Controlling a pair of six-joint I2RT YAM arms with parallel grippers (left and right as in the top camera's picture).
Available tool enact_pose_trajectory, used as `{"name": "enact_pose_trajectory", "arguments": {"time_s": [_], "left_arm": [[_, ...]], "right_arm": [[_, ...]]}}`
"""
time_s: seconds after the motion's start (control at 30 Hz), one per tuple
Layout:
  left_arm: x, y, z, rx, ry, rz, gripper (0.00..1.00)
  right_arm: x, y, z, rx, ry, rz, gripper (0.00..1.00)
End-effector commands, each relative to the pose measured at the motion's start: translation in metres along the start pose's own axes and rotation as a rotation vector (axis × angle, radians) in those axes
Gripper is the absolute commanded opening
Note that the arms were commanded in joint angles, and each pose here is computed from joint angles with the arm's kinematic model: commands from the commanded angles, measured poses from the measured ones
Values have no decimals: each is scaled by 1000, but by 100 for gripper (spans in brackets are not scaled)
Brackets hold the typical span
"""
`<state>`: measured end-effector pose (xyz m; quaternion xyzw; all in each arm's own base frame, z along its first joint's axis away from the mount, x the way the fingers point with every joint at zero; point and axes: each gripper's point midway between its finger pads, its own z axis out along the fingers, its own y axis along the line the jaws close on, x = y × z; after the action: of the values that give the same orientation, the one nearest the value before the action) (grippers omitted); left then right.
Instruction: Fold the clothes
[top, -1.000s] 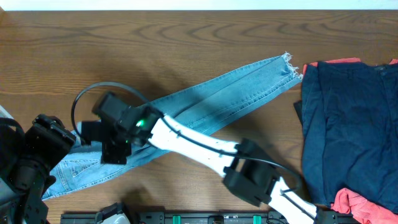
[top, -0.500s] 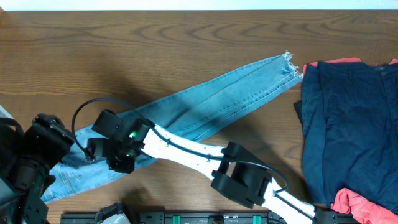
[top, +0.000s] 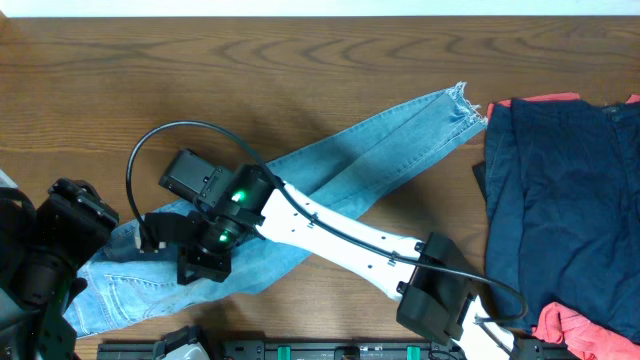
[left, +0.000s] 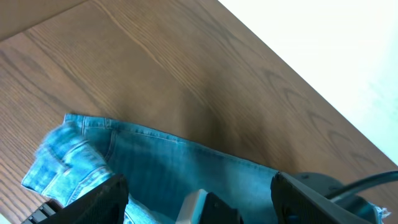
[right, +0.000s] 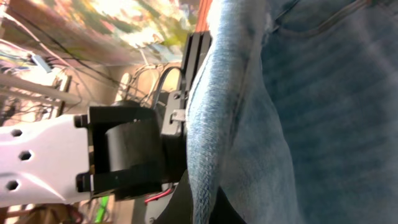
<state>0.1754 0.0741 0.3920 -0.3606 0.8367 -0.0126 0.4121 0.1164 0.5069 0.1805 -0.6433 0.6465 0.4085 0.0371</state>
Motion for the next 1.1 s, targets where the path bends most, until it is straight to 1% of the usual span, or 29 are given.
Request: {"name": "enact_pose_trajectory", "arguments": {"time_s": [0.0,0.17,0.5,0.53,0.6,0.63,0.67,0.7,0.73,0.87,1.0,1.03,1.07], "left_arm": [[-2,-3,-2,13,-6,-11,74],[-2,-3,-2,13,-4,-11,74],[-2,-3,-2,13,-3,-11,74],[-2,-3,-2,13,-3,-11,74],[-2,-3,-2,13,-3,-11,74],[-2,-3,-2,13,-3,-11,74],[-2,-3,-2,13,-3,-11,74],[-2,-3,-2,13,-3,-11,74],[-2,-3,-2,13,-4,-11,74],[-2,-3,-1,10,-2,-11,74],[-6,5,5,-39,-3,-12,75],[-7,6,8,-53,-1,-13,80],[-9,7,10,-61,1,-12,81]], "right_arm": [[-6,18,2,-65,-19,-49,3],[-7,5,18,-4,-9,-80,12],[-6,-23,60,5,-22,-102,11],[-5,-26,66,4,-21,-104,15],[-4,-35,73,25,-21,-109,59],[-3,-43,75,54,-17,-109,74],[-3,-51,74,96,-12,-111,79],[-2,-59,72,135,-6,-111,82],[-2,-67,70,176,-1,-109,84],[0,-90,57,257,-1,-75,86],[1,-109,39,266,-40,48,87],[2,-113,33,261,-50,79,86],[2,-116,28,254,-58,103,86]]}}
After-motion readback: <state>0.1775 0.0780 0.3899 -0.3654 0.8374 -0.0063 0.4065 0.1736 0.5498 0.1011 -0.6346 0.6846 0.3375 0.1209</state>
